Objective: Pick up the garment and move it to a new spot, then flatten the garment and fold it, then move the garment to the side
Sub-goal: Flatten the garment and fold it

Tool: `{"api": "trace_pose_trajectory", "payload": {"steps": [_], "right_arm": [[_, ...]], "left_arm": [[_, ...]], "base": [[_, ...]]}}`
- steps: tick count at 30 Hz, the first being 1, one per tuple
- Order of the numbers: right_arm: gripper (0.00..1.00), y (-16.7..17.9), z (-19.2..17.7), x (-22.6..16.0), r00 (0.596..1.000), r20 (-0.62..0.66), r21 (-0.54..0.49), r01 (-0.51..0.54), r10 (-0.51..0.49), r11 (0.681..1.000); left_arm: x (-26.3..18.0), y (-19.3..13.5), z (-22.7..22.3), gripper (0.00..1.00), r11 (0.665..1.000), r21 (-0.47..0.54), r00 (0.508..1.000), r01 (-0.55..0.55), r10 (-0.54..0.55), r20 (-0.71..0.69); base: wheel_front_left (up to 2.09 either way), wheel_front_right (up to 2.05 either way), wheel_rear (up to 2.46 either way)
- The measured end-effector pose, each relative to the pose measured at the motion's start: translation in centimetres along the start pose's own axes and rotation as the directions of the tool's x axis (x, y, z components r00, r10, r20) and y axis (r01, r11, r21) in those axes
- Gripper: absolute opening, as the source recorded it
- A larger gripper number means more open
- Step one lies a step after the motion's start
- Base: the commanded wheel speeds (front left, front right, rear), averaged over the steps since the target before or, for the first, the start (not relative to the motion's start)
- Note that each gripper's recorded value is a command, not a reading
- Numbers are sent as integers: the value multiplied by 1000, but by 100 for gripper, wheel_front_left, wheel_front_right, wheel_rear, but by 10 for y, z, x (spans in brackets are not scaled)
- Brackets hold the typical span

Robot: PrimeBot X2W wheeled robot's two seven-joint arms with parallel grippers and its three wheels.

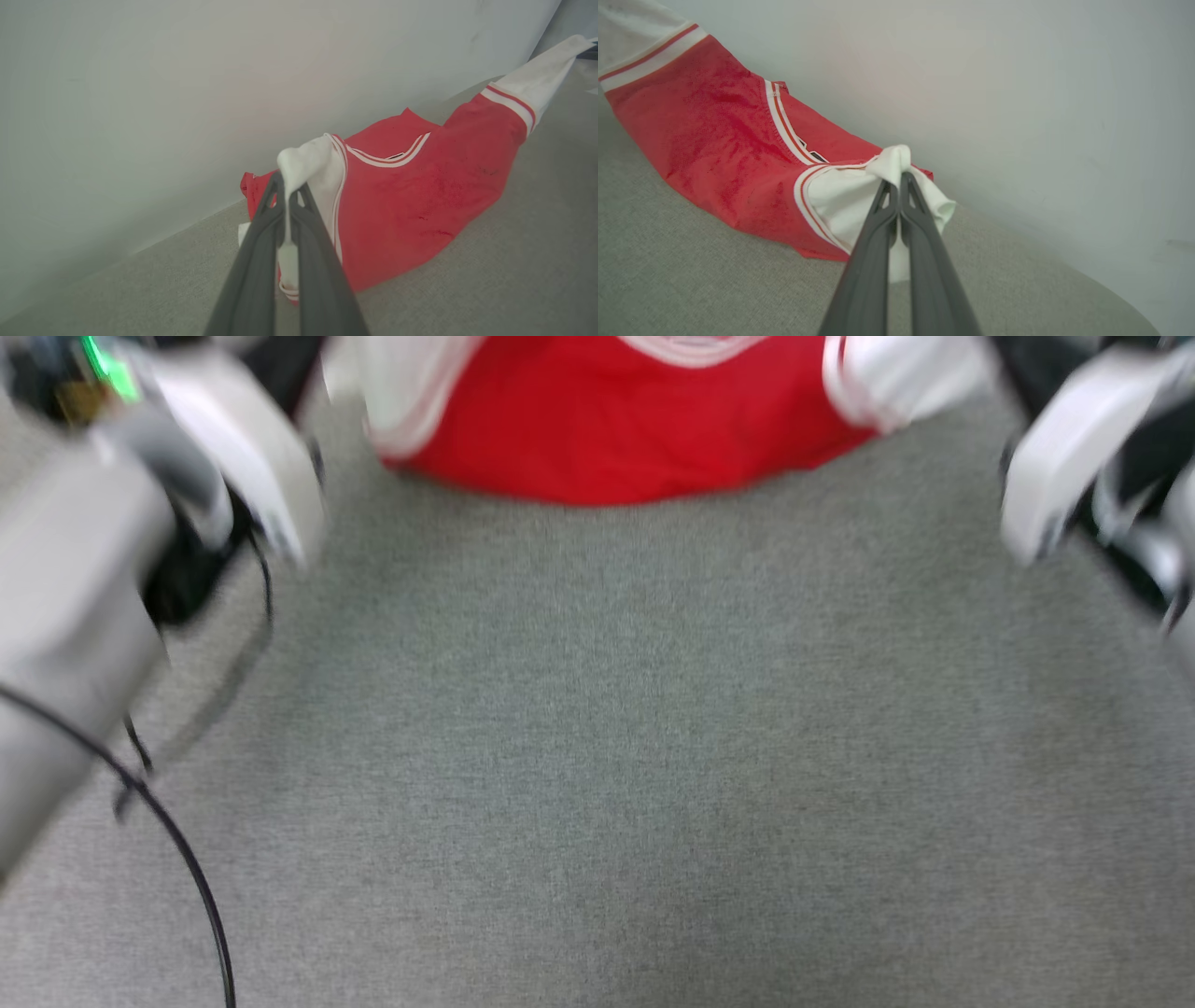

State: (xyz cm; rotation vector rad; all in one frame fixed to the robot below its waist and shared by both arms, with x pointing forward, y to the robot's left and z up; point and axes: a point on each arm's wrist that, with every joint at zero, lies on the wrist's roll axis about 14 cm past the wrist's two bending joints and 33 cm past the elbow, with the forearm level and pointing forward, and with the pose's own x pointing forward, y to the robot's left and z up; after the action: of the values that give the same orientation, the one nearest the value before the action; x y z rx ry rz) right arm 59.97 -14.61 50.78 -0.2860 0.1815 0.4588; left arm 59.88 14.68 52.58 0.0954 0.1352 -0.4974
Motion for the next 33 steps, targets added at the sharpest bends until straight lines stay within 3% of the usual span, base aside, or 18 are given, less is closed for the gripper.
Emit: {"api": "trace_pose_trajectory", "payload": {"steps": [15, 33], "right_arm": [[0, 47, -98, -132, 982, -182, 136, -17, 42, 991], [0, 94, -158, -259, 948, -314, 213, 8, 61, 977]], "left_arm": [[-141, -47, -108, 0, 979, -181, 967, -96, 48, -251], [-256, -75, -157, 0, 932, -259, 898, -254, 128, -421]], "base": [[0, 0, 0], [0, 0, 0]]}}
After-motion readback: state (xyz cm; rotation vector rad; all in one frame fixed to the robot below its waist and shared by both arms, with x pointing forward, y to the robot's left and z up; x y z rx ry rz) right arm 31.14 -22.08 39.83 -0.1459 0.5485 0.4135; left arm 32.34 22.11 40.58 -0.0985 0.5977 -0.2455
